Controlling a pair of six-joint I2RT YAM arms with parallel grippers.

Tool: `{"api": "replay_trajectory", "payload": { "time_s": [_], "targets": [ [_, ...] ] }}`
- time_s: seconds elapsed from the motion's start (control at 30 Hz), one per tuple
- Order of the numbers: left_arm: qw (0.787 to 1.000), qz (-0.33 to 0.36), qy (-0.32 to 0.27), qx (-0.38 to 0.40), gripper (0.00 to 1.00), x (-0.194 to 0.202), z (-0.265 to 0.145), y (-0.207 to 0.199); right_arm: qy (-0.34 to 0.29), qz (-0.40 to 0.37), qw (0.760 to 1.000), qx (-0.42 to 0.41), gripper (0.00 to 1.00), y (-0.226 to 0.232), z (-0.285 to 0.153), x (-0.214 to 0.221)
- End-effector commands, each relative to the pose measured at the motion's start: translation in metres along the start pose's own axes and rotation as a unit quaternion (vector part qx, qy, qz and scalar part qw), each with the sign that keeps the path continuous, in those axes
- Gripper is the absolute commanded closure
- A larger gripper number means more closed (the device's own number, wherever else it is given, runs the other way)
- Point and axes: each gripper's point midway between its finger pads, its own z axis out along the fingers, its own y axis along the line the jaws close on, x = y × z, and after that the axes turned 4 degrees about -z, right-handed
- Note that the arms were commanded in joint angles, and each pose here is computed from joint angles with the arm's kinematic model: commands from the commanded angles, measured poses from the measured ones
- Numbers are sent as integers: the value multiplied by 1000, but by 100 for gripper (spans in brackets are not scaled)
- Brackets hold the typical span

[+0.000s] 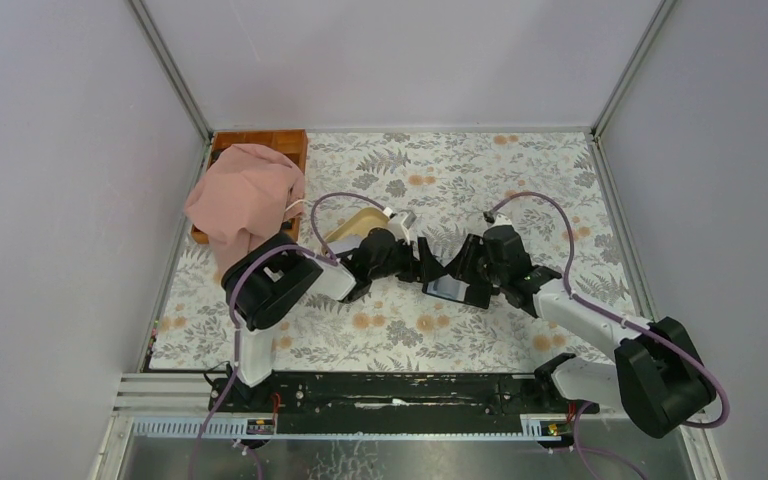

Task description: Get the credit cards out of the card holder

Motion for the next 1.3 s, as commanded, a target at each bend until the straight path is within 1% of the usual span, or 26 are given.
{"api": "replay_trajectory", "payload": {
  "time_s": [0.0,0.1,0.2,0.33,0.43,0.57,0.77,0.97,1.27],
  "targets": [
    [1000,10,-4,1,23,-3,-4,-10,-34,8,999,1,63,-4,-3,-18],
    [1000,12,-3,8,23,-5,-9,-16,-29,10,999,27,63,-19,-2,-12],
    [1000,13,-4,12,23,-4,-19,-21,-40,8,998,57,64,-36,-8,-15],
    [1000,18,-23,-6,23,-7,-34,-16,-48,8,996,71,65,-48,-16,-16],
    [999,18,-29,6,22,-13,-39,-27,-45,7,996,74,65,-50,-18,-14],
    [999,8,-16,49,22,-14,-37,-49,-41,8,996,73,65,-52,-17,-10],
    [998,-5,4,70,22,-5,-27,-54,-41,3,997,69,65,-50,-25,-11],
    [994,-9,17,108,22,4,-17,-76,-50,-6,995,87,65,-57,-35,-13],
    [995,-14,38,90,23,25,-3,-63,-59,-9,994,96,65,-61,-46,-13]
  ]
}}
